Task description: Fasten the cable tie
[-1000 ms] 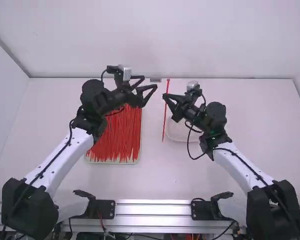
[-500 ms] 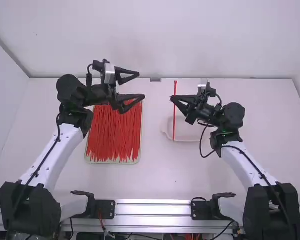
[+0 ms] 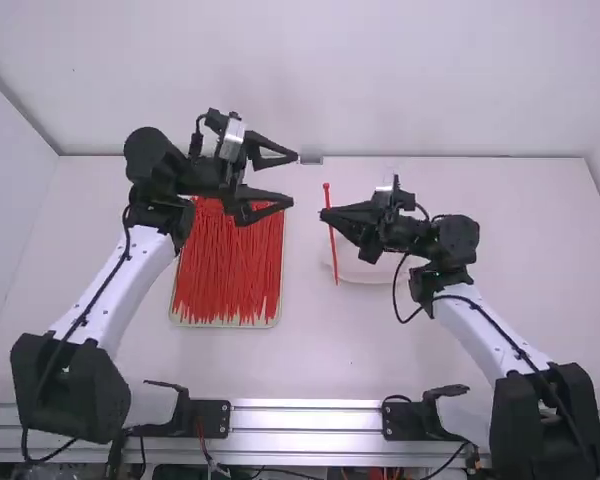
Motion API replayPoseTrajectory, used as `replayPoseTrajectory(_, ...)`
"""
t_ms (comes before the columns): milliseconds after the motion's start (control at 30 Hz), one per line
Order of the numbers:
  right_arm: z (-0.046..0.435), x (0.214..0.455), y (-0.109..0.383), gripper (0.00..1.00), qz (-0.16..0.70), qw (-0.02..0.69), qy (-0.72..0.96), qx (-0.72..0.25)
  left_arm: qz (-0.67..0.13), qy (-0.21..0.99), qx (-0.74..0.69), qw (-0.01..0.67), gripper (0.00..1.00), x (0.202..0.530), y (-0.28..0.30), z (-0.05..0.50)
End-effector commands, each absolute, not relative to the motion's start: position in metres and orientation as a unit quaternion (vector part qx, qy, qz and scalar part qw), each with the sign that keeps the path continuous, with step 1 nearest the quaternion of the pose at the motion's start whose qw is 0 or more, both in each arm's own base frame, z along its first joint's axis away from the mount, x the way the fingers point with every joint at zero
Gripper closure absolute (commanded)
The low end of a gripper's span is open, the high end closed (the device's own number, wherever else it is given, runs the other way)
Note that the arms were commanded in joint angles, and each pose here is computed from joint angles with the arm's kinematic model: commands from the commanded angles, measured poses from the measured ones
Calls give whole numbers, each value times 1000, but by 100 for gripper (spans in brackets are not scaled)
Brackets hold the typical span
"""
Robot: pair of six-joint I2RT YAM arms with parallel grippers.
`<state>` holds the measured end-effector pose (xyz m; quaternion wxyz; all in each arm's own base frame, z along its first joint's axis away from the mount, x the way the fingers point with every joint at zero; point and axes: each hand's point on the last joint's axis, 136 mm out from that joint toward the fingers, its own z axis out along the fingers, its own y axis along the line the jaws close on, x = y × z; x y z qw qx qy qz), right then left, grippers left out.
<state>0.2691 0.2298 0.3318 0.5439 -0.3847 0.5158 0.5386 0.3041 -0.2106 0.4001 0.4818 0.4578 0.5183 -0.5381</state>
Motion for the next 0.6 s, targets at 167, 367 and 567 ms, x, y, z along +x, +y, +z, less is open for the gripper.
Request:
replayPoseTrajectory(167,354,253,242,100,539,564,467,-416,-558,490,496,451,12,280,-230,403)
replayPoseTrajectory(367,359,259,240,100,533,580,467,-402,-566,481,503,442,25,272,-241,404)
replayPoseTrajectory(567,361,262,240,100,537,581,473,-388,-563,486,490,455,60,277,-244,406)
